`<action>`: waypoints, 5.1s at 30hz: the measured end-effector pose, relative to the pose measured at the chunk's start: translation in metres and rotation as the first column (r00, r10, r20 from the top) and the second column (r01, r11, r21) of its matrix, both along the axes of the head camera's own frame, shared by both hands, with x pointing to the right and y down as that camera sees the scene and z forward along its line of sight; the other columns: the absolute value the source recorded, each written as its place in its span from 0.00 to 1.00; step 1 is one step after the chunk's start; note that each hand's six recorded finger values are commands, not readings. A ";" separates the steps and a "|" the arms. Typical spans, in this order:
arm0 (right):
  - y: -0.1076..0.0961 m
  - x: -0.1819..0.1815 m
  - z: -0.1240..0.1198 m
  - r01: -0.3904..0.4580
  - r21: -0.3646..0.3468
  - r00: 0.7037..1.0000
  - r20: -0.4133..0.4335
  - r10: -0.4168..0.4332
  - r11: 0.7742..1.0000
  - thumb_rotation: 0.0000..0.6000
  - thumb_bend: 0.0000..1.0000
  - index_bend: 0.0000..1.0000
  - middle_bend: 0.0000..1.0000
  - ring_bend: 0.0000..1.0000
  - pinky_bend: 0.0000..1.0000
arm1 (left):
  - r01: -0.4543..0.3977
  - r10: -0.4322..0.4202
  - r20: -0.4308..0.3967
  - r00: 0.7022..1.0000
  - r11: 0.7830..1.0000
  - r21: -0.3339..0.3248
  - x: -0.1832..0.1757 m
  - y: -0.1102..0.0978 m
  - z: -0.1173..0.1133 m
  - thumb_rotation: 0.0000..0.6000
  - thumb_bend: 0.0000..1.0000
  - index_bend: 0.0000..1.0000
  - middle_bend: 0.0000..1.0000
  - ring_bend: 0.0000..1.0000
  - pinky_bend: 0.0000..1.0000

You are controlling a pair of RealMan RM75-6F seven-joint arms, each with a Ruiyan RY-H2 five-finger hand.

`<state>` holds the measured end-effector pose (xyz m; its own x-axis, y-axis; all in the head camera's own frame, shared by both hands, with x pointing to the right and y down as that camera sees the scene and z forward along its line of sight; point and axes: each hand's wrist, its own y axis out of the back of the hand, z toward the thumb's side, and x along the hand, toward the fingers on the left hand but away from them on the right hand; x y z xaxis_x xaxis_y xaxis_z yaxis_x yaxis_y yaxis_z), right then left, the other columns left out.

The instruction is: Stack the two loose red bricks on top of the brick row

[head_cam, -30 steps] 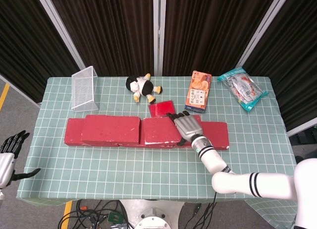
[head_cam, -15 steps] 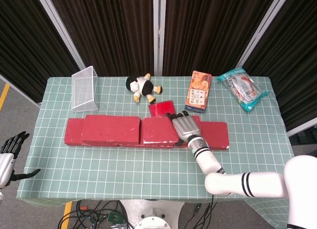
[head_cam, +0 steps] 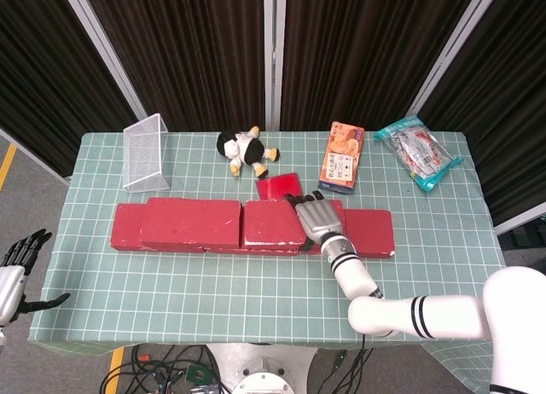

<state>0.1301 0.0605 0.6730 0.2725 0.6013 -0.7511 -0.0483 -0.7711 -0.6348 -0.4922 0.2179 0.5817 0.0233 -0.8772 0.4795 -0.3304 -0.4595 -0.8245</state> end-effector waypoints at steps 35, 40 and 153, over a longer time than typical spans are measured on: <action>0.004 -0.012 0.003 -0.030 -0.009 0.999 -0.011 0.030 1.000 1.00 0.09 0.00 0.22 0.17 0.03 | 0.010 -0.010 -0.008 1.000 1.000 -0.017 -0.004 0.004 0.002 1.00 0.00 0.04 0.00 0.00 0.00; 0.005 -0.013 0.003 -0.024 -0.013 1.000 -0.012 0.024 1.000 1.00 0.09 0.00 0.21 0.17 0.03 | 0.010 -0.010 -0.009 1.000 1.000 -0.016 -0.004 0.004 0.002 1.00 0.00 0.04 0.00 0.00 0.00; 0.031 0.119 -0.084 0.048 0.326 0.999 -0.016 -0.045 0.944 1.00 0.00 0.00 0.00 0.00 0.00 | -0.008 0.006 0.079 0.997 0.999 0.034 0.003 0.003 -0.007 1.00 0.00 0.04 0.00 0.00 0.00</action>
